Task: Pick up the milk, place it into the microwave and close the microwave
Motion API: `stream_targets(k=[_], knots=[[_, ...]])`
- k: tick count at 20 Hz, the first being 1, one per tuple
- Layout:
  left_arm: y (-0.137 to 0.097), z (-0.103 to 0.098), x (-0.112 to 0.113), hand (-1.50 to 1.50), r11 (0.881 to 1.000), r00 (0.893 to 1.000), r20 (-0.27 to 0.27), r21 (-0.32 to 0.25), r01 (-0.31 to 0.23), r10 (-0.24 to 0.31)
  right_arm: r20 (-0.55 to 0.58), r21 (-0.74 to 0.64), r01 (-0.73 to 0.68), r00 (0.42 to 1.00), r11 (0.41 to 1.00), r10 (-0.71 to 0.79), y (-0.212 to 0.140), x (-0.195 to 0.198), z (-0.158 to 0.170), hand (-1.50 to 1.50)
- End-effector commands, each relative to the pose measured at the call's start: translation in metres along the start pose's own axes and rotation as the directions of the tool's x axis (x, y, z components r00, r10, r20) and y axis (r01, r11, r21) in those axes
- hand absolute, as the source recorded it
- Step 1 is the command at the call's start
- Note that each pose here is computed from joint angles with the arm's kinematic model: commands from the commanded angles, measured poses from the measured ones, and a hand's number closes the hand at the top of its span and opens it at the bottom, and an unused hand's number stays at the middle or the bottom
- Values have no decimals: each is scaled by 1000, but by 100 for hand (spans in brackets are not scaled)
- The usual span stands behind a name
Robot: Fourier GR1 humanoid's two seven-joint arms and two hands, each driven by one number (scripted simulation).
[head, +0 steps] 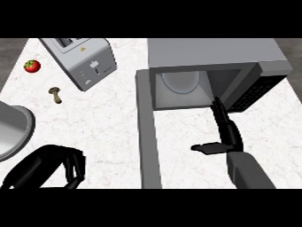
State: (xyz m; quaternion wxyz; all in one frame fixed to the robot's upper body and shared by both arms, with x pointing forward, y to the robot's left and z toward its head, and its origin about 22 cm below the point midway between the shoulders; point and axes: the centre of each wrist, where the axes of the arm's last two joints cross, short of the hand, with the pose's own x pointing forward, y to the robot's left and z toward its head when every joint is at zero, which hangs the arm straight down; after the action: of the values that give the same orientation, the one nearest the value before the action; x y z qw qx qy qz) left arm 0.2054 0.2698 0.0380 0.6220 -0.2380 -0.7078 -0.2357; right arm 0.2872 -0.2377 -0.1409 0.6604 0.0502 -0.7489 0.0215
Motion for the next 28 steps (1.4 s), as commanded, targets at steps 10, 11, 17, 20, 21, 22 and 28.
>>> stream_targets(k=[10,11,17,20,21,22,28], knots=[[-18,-72,-28,150,983,991,-52,-144,117,-126,63,-102,-8,998,995,15,-86,7,128,-150],[-29,-68,-38,150,983,992,-58,-153,105,-115,53,-104,11,999,995,-5,-85,6,146,-150],[-71,-101,-52,150,972,989,-8,-187,142,-146,125,-60,2,992,998,5,-110,51,172,-150],[-98,-114,-66,150,960,988,17,-234,154,-155,172,-41,27,985,999,-20,-106,72,166,-150],[-110,-112,-71,150,952,990,-15,-277,128,-137,189,-24,24,982,999,-19,-113,80,174,-150],[-117,-118,-78,150,945,986,-49,-298,138,-160,181,33,74,980,997,-78,-104,80,159,-150],[-169,-132,-82,150,945,983,-65,-293,145,-171,226,110,107,966,988,-129,-88,121,154,-150]])
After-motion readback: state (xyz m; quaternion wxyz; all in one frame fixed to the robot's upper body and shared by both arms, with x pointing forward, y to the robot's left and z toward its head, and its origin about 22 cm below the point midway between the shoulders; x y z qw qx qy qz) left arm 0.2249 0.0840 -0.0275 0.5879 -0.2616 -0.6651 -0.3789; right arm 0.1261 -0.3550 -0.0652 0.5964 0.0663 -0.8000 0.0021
